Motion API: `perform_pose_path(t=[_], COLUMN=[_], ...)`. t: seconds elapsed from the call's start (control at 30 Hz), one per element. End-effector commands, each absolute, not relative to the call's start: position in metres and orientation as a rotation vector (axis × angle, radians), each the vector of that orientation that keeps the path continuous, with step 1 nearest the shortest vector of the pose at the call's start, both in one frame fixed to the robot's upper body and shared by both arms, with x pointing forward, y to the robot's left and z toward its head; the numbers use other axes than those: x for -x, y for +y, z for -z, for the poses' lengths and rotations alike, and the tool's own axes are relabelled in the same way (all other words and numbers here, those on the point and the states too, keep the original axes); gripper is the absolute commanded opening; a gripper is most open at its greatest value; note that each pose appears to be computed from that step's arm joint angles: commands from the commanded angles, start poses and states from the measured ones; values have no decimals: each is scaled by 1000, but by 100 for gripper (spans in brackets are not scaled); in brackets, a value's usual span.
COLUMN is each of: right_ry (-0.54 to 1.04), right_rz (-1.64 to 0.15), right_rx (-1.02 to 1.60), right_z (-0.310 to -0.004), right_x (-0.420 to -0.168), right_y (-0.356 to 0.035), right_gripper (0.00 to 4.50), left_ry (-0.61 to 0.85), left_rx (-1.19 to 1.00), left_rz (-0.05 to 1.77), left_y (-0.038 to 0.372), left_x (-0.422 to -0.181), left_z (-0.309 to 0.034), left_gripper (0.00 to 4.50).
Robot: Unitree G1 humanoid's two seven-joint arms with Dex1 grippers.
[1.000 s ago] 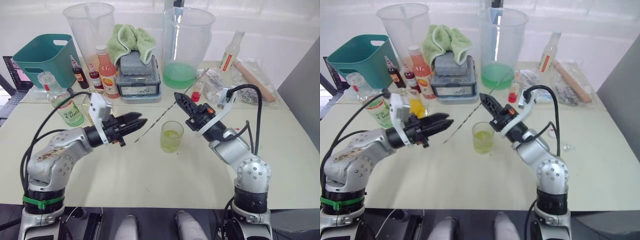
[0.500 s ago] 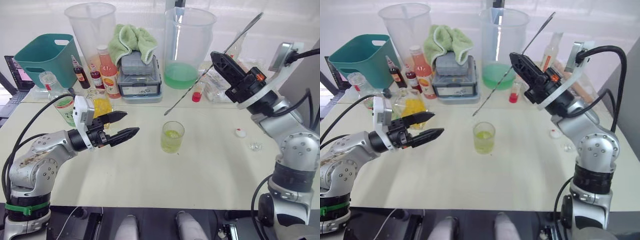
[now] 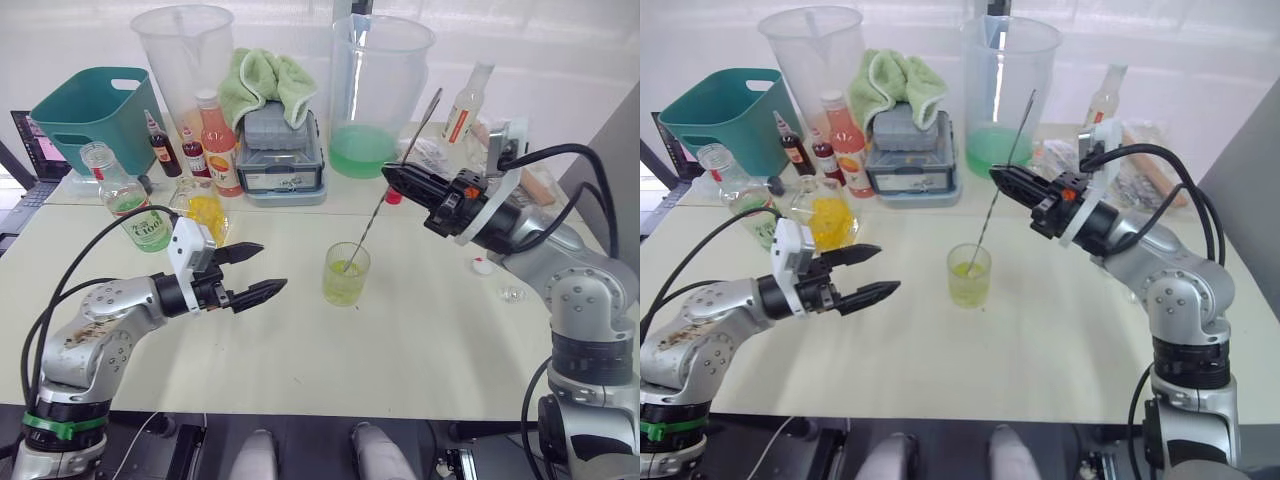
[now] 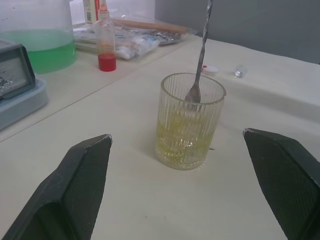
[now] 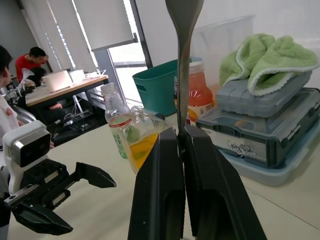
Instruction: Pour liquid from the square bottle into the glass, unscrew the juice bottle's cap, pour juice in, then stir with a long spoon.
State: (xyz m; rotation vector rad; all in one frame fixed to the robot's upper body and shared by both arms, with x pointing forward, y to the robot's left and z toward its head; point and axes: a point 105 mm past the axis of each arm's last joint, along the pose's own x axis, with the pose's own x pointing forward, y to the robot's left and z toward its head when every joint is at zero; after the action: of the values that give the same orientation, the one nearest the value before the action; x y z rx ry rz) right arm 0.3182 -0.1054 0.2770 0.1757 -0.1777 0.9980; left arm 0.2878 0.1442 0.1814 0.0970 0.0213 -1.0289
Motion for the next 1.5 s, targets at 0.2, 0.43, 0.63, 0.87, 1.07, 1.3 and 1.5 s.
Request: perform_pose_path(t=[0.2,0.43,0.63,0.87,1.07,1.3,1.5], right_ry=[-265,-212,-173,-175,-295,-285,-235], right_rz=[-1029,-1114,-1169,-1141,-1123,-1112,-1148], right_rx=[-1,36,47,127,110,105,37], right_z=[-286,-271,-262,-268,-290,-285,-277], right_x=[-315,-308,-302,-308,-312,-322,-319], right_y=[-99,-86,-80,-90,-87,-73,-65], right_gripper=[0,0,0,0,0,0,0], left_ry=[-2,2,12,14,10,9,9], left_rx=[-113,-125,-126,-131,-135,-144,-164], left_rz=[1076,1068,1080,1071,1064,1064,1058], left_y=[128,127,124,125,125,125,127], left_x=[-277,-278,-274,-275,-277,-278,-278], left_z=[-186,-184,-181,-180,-178,-178,-177], left_gripper=[446,446,446,446,446,446,446])
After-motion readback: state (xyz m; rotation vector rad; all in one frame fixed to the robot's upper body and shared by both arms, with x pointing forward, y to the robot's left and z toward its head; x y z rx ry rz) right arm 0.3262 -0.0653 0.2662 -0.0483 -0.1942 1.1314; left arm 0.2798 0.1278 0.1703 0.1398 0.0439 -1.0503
